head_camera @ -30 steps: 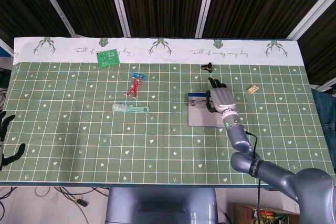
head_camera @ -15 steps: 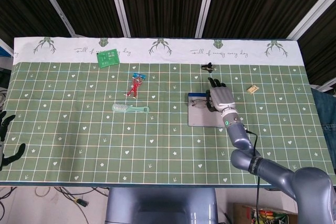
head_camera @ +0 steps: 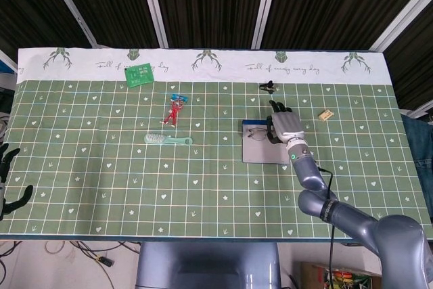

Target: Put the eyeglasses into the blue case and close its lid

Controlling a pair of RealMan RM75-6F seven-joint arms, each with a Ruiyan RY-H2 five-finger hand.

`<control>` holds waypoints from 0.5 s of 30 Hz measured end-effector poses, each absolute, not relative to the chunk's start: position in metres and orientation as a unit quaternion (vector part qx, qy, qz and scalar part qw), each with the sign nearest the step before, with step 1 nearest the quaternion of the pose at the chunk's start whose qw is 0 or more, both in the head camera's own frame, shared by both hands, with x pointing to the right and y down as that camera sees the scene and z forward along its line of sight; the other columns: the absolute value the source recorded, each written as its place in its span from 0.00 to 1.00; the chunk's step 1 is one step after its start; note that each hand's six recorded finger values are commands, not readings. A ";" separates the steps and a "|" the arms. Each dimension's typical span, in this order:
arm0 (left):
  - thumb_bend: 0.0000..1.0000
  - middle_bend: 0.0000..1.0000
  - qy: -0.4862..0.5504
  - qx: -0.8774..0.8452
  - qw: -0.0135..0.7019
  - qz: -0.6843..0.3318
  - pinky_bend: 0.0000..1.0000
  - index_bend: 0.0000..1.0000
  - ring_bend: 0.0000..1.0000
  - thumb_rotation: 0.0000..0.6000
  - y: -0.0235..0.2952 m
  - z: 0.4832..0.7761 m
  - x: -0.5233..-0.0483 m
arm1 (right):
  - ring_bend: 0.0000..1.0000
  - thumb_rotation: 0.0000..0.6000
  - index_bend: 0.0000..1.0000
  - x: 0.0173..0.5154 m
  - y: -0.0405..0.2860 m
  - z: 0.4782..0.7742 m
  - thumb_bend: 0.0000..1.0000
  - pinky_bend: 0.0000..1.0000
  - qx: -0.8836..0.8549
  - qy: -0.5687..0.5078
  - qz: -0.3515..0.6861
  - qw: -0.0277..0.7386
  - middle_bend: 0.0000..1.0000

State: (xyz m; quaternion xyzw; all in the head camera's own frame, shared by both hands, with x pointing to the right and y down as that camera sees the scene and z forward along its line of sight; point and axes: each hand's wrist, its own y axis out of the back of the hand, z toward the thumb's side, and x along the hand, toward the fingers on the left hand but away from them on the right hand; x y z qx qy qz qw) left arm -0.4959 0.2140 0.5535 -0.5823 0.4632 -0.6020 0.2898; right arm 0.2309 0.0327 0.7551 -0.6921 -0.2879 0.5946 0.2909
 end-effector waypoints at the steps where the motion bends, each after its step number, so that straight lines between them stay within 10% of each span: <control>1: 0.33 0.00 0.463 -0.582 0.290 -0.602 0.00 0.11 0.00 1.00 0.214 0.553 -0.496 | 0.02 1.00 0.65 0.231 0.033 0.755 0.54 0.16 -0.692 -0.288 0.594 0.291 0.00; 15: 0.33 0.00 0.463 -0.582 0.290 -0.602 0.00 0.11 0.00 1.00 0.214 0.554 -0.496 | 0.02 1.00 0.64 0.228 0.031 0.760 0.54 0.16 -0.692 -0.285 0.596 0.290 0.00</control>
